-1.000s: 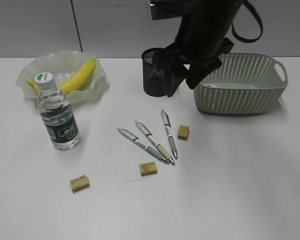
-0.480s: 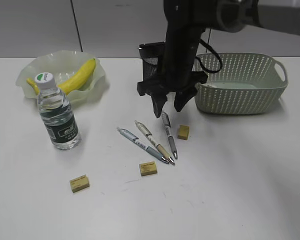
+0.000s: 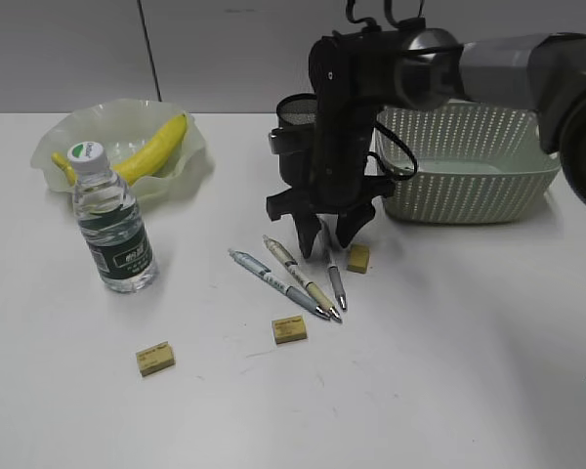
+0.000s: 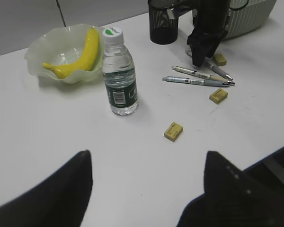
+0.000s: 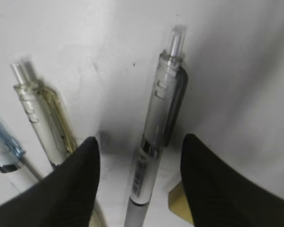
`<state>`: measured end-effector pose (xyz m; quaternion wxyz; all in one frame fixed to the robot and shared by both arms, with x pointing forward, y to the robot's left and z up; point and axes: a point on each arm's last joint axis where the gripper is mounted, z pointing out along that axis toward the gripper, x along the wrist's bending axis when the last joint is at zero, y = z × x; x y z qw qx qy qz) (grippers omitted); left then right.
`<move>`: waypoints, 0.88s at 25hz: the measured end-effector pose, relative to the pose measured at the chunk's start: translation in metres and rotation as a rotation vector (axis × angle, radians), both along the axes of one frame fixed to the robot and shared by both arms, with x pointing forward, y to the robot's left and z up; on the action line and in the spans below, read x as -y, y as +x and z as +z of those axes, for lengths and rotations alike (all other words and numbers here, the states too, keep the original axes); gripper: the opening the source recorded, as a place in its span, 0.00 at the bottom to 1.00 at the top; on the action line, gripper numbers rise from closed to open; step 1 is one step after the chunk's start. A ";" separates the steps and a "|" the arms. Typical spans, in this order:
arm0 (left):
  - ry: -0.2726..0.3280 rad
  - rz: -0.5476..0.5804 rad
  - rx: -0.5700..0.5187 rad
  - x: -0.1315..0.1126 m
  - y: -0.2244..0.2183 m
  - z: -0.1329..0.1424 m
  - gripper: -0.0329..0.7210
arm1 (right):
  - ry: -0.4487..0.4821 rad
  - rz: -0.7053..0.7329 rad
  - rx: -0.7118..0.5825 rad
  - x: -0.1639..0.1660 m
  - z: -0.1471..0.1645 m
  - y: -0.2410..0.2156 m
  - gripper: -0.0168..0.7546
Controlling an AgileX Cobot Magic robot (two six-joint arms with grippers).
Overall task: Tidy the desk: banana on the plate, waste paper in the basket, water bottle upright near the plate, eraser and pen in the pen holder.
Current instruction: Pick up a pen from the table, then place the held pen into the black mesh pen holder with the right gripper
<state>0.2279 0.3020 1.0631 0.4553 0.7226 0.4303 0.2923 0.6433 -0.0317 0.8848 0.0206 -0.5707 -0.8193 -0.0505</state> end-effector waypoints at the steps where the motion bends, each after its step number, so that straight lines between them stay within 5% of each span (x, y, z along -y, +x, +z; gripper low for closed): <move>1: 0.000 0.000 0.000 0.000 0.000 0.000 0.77 | 0.002 -0.001 0.003 0.000 -0.001 0.000 0.59; 4: 0.000 0.000 0.000 0.000 0.000 0.000 0.77 | -0.001 -0.002 0.002 0.000 -0.006 0.001 0.50; 8: 0.000 0.000 0.000 0.000 0.000 0.000 0.77 | -0.017 0.009 -0.017 0.000 -0.010 0.000 0.21; 16: 0.000 0.000 0.000 0.000 0.000 0.000 0.76 | -0.019 0.063 -0.023 -0.001 0.014 0.002 0.19; 22: 0.000 0.000 0.000 0.000 0.000 0.000 0.76 | 0.091 0.086 0.158 -0.001 0.109 -0.002 0.19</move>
